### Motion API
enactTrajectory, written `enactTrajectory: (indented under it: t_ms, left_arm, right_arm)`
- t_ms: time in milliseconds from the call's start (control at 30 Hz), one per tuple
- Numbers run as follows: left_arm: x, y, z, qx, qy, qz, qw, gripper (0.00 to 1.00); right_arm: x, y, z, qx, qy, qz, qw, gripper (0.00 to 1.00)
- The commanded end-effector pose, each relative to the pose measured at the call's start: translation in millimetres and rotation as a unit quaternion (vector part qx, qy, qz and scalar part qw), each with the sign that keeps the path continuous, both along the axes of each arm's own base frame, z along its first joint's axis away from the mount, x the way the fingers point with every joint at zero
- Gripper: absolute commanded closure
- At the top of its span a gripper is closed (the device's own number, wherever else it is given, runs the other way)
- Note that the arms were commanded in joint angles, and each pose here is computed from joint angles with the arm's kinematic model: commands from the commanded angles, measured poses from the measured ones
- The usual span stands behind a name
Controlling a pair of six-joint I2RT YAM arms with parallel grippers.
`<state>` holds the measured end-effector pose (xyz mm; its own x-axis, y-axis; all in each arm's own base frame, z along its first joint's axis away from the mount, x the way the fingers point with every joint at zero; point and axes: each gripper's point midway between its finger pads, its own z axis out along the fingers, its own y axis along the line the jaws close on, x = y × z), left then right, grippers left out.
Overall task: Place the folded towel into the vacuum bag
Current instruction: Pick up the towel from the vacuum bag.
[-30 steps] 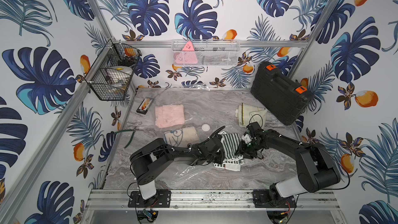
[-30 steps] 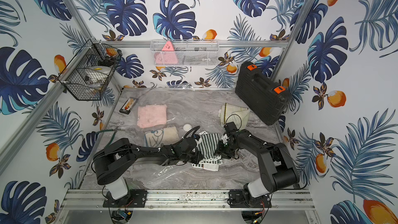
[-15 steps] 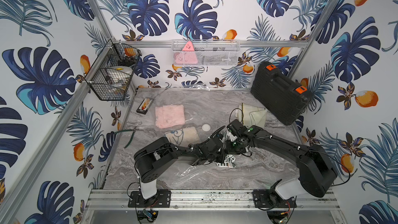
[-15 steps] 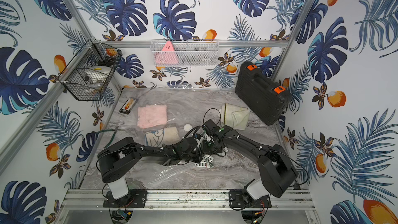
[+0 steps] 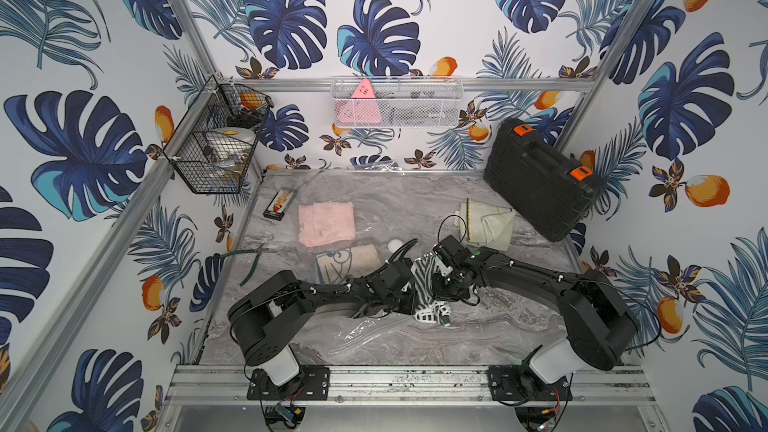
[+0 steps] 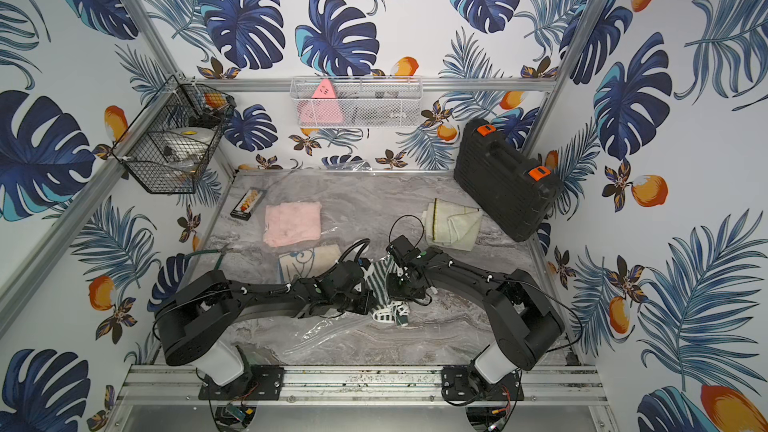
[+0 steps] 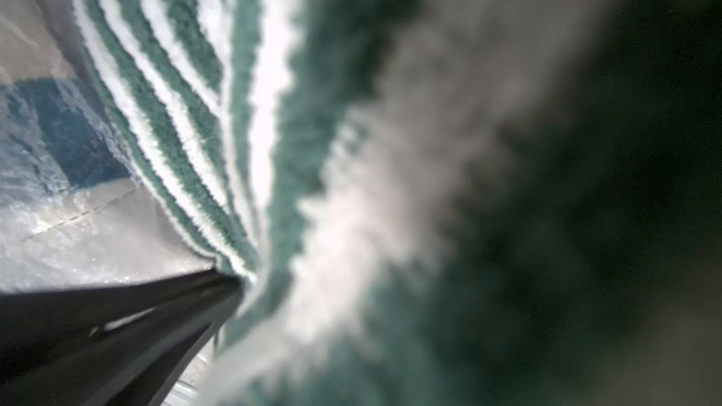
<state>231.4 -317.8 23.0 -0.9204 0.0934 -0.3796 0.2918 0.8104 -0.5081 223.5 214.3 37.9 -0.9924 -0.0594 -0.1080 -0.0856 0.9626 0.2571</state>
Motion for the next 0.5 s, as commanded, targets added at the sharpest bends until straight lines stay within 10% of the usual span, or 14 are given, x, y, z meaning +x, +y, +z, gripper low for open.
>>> enactTrajectory:
  t_ms: [0, 200, 467]
  left_arm:
    - [0.1, -4.7, -14.6, -0.003, 0.012, -0.001, 1.000, 0.86]
    - [-0.5, -14.2, -15.3, -0.019, 0.014, -0.016, 1.000, 0.86]
    - [2.3, 26.4, 24.8, -0.007, -0.007, 0.006, 1.000, 0.86]
  right_arm:
    - [4.4, -8.6, -4.2, -0.034, -0.027, 0.017, 0.999, 0.76]
    - [-9.6, 11.3, -16.8, -0.008, -0.011, 0.037, 0.999, 0.35]
    - [-26.0, -21.7, -56.8, -0.128, 0.011, 0.043, 0.991, 0.23]
